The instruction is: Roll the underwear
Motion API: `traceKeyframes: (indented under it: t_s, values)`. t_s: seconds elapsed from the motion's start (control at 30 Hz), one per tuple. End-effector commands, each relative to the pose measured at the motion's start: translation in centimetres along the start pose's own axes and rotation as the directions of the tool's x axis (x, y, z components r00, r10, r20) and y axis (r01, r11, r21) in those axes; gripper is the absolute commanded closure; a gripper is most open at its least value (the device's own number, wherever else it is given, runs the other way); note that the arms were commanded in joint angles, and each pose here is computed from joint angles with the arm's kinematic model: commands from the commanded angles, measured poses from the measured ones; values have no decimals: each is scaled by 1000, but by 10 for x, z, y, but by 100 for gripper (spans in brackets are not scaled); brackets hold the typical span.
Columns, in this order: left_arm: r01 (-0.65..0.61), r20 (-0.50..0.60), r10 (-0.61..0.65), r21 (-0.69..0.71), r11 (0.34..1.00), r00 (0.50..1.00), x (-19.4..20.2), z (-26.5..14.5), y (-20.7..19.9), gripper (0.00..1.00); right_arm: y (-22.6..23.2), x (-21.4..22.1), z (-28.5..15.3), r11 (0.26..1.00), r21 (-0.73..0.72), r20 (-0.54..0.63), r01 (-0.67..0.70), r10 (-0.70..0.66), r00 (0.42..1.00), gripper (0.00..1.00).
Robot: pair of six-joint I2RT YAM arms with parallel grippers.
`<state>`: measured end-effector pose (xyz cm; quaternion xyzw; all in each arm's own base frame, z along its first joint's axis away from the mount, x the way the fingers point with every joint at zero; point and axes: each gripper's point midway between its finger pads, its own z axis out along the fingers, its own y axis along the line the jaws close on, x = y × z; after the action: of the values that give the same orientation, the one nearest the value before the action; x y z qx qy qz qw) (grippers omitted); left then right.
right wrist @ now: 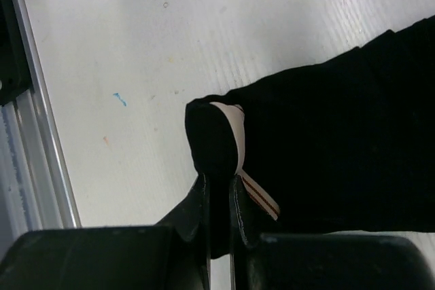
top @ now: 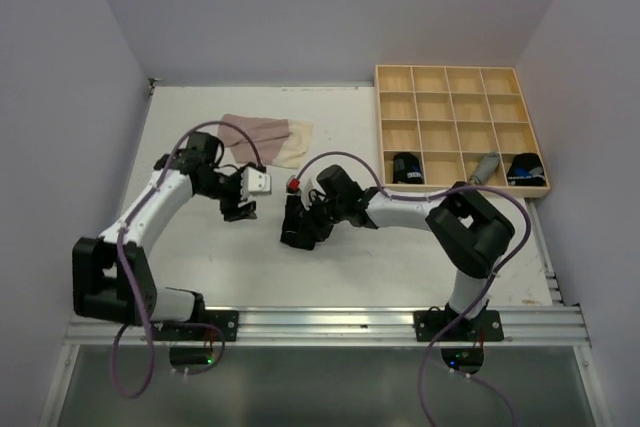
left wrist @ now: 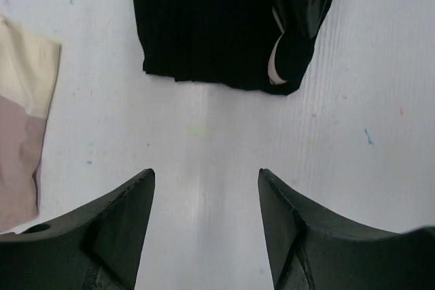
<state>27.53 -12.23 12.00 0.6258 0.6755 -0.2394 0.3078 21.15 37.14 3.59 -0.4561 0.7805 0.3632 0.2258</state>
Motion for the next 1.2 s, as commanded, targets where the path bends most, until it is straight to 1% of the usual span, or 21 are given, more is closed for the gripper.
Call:
traceKeyframes:
  t_s: [0.0, 0.03, 0.07, 0.1, 0.17, 0.2, 0.23, 0.27, 0.3, 0.43, 0.53, 0.63, 0.8, 0.9, 1.0, 1.07, 1.1, 1.13, 1.17]
  values:
    - [-173, -14, 172, -134, 976, 985, -12, 16, -12, 34, 4, 55, -6, 976, -12, -176, -218, 213, 961, 100]
    - [-206, -10, 208, -158, 966, 978, -18, 19, -18, 34, 3, 56, -5, 972, -22, -182, -234, 226, 957, 100]
    - [-272, 5, 278, -186, 944, 961, -36, 21, -28, 33, 5, 60, -2, 964, -42, -196, -264, 251, 948, 100]
    - [-276, -17, 279, -211, 938, 960, -30, 29, -31, 33, 3, 57, 0, 960, -52, -194, -276, 261, 946, 100]
    - [-329, 4, 337, -205, 922, 942, -45, 41, -44, 33, 2, 63, 6, 948, -76, -220, -308, 285, 933, 100]
    - [-298, -4, 303, -198, 934, 953, -38, 47, -49, 34, 1, 61, 8, 945, -83, -222, -316, 291, 931, 100]
    - [-300, -8, 305, -200, 933, 952, -37, 49, -49, 34, -1, 62, 9, 941, -87, -231, -328, 301, 925, 100]
    - [-318, -6, 324, -212, 924, 946, -40, 53, -49, 34, -3, 65, 10, 933, -90, -243, -348, 319, 916, 100]
    - [-323, -19, 326, -205, 924, 945, -35, 58, -52, 34, -4, 68, 13, 925, -99, -256, -367, 333, 908, 100]
    - [-362, -29, 362, -148, 920, 932, -33, 77, -67, 37, -11, 73, 19, 888, -112, -285, -446, 401, 871, 100]
    - [-406, -71, 400, -137, 904, 914, -23, 84, -70, 40, -11, 71, 22, 880, -124, -288, -459, 411, 865, 100]
    - [-431, -89, 423, -118, 895, 902, -17, 90, -75, 42, -12, 70, 23, 871, -122, -291, -476, 427, 856, 100]
    - [-407, -152, 390, -108, 907, 908, 0, 103, -76, 43, -13, 66, 24, 867, -128, -293, -482, 431, 853, 100]
    - [-392, -172, 370, -114, 913, 913, 5, 109, -72, 47, -13, 66, 23, 866, -122, -300, -484, 433, 850, 100]
    - [-408, -201, 381, -114, 906, 903, 10, 112, -71, 52, -13, 66, 23, 864, -120, -306, -488, 436, 846, 100]
    - [-420, -217, 393, -95, 902, 893, 14, 115, -75, 58, -14, 64, 23, 862, -113, -305, -494, 443, 843, 100]
    - [-419, -226, 393, -80, 904, 891, 17, 116, -77, 62, -14, 63, 22, 861, -114, -305, -495, 444, 842, 98]
    - [-414, -239, 392, -47, 909, 888, 23, 120, -83, 71, -14, 60, 21, 858, -111, -300, -502, 452, 840, 96]
    - [-398, -254, 381, -18, 917, 889, 26, 121, -87, 75, -15, 58, 20, 857, -108, -293, -504, 457, 840, 93]
